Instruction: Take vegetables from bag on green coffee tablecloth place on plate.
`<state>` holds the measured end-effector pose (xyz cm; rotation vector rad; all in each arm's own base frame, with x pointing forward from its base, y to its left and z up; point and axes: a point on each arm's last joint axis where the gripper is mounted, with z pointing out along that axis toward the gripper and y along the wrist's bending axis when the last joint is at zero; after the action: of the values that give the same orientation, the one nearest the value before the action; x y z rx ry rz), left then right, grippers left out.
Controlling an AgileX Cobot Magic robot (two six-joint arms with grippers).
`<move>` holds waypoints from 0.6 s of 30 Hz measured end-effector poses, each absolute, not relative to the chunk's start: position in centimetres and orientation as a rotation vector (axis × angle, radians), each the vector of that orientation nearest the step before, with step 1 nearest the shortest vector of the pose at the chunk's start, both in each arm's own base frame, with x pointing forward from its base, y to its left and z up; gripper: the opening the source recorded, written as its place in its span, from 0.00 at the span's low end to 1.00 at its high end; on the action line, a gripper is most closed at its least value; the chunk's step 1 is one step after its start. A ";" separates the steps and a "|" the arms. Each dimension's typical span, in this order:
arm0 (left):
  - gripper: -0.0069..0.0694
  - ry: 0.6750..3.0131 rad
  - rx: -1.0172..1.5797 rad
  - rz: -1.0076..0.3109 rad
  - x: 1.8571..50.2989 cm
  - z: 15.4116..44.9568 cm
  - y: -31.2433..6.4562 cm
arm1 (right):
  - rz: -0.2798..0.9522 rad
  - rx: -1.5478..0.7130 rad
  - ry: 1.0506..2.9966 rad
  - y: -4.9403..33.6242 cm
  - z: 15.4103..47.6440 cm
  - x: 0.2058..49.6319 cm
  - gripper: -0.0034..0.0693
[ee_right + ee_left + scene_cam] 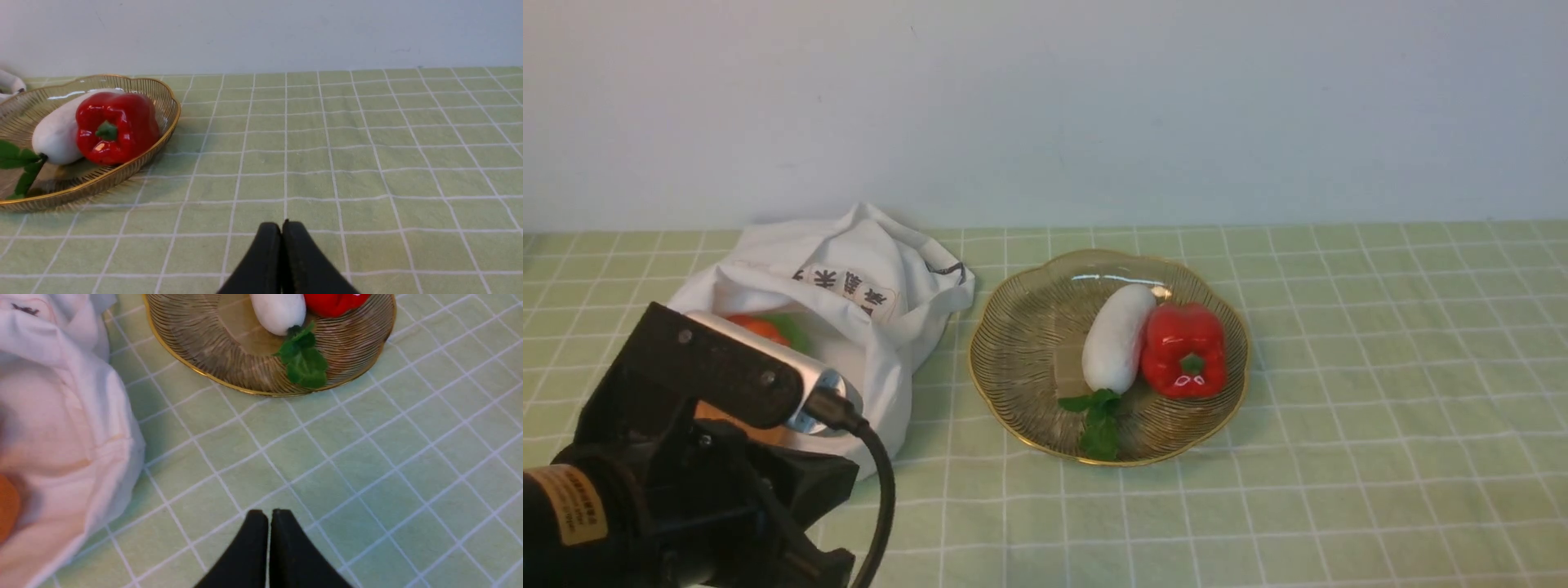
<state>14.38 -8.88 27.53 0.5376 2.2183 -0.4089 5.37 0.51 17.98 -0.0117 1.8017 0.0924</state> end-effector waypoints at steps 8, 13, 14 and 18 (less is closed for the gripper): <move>0.08 2.133 0.391 -0.254 12.4 27.3 -4.9 | 0.092 -0.012 1.802 0.5 18.0 5.4 0.03; 0.08 2.085 0.246 -0.125 8.7 23.7 -1.9 | 0.092 -0.012 1.802 0.5 18.0 5.4 0.03; 0.08 2.062 0.230 -0.093 7.9 22.9 -1.5 | 0.092 -0.012 1.802 0.5 18.0 5.4 0.03; 0.08 2.010 0.237 -0.013 6.2 19.4 -0.8 | 0.092 -0.012 1.802 0.5 18.0 5.4 0.03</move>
<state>6.19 -0.79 19.42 0.2372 2.0100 -0.0128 5.37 0.51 17.98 -0.0117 1.8017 0.0924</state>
